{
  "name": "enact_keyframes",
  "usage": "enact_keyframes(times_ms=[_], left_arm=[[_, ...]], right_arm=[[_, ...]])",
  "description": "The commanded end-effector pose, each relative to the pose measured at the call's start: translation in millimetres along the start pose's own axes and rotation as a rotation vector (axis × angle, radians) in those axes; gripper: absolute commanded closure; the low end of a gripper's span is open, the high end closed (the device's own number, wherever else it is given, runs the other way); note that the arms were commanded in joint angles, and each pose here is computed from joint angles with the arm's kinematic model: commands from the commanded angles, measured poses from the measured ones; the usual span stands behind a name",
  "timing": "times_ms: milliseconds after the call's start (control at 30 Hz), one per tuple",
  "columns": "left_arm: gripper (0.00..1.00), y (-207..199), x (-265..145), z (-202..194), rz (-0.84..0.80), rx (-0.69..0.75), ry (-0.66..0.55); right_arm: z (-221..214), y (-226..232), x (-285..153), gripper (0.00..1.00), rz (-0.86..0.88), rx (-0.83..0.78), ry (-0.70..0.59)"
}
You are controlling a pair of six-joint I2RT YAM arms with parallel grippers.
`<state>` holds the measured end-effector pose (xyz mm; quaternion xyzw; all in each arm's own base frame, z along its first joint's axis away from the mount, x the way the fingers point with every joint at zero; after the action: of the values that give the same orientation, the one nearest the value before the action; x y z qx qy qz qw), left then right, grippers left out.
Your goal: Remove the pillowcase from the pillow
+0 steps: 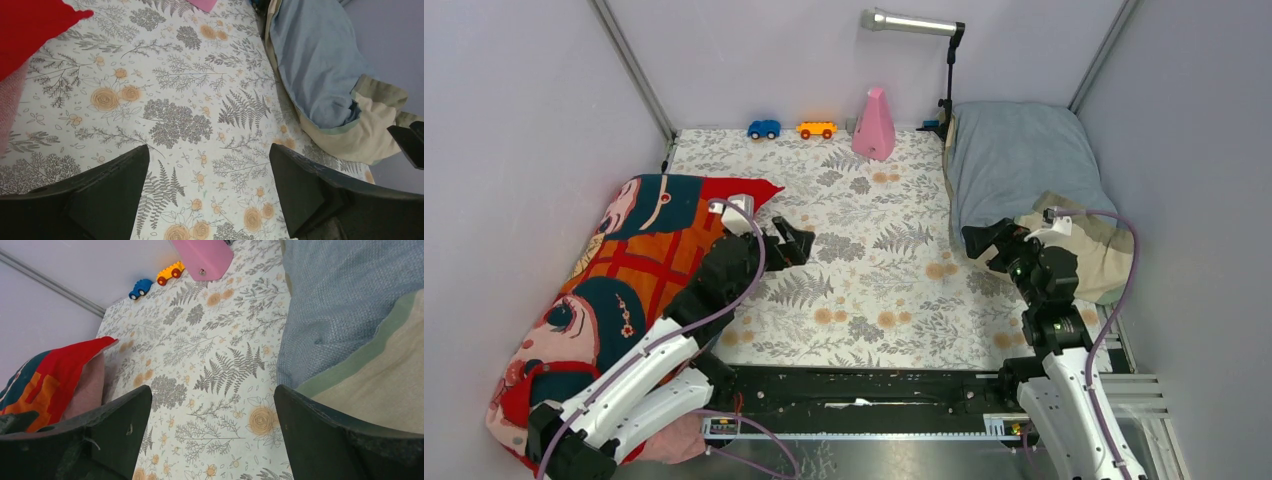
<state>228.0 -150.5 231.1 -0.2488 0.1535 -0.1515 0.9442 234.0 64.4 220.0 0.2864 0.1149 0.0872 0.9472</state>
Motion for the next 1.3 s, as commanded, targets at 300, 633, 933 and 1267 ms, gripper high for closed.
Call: enact_keyframes(times_ms=[300,633,933,1267], left_arm=[[0.01,-8,-13,88,0.313,0.213,0.026],[0.01,70,-11,87,0.972,0.626,0.208],[0.01,150,11,47,1.071,0.480,0.414],[0.92,195,20,15,1.129,0.331,0.628]], right_arm=[[17,30,8,0.00,0.132,0.028,0.016],[21,51,35,0.00,0.188,0.085,0.182],[26,45,23,0.01,0.151,0.043,0.122],[24,58,7,0.00,0.237,0.031,0.139]])
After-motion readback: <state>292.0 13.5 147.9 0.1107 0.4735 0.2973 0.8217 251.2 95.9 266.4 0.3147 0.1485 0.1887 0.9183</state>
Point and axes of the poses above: each gripper's point midway between its finger pads, its own x axis out along the fingers, its own y axis along the line the jaws close on, z = x × y, the point moved 4 cm from there along -x, back along the fingers
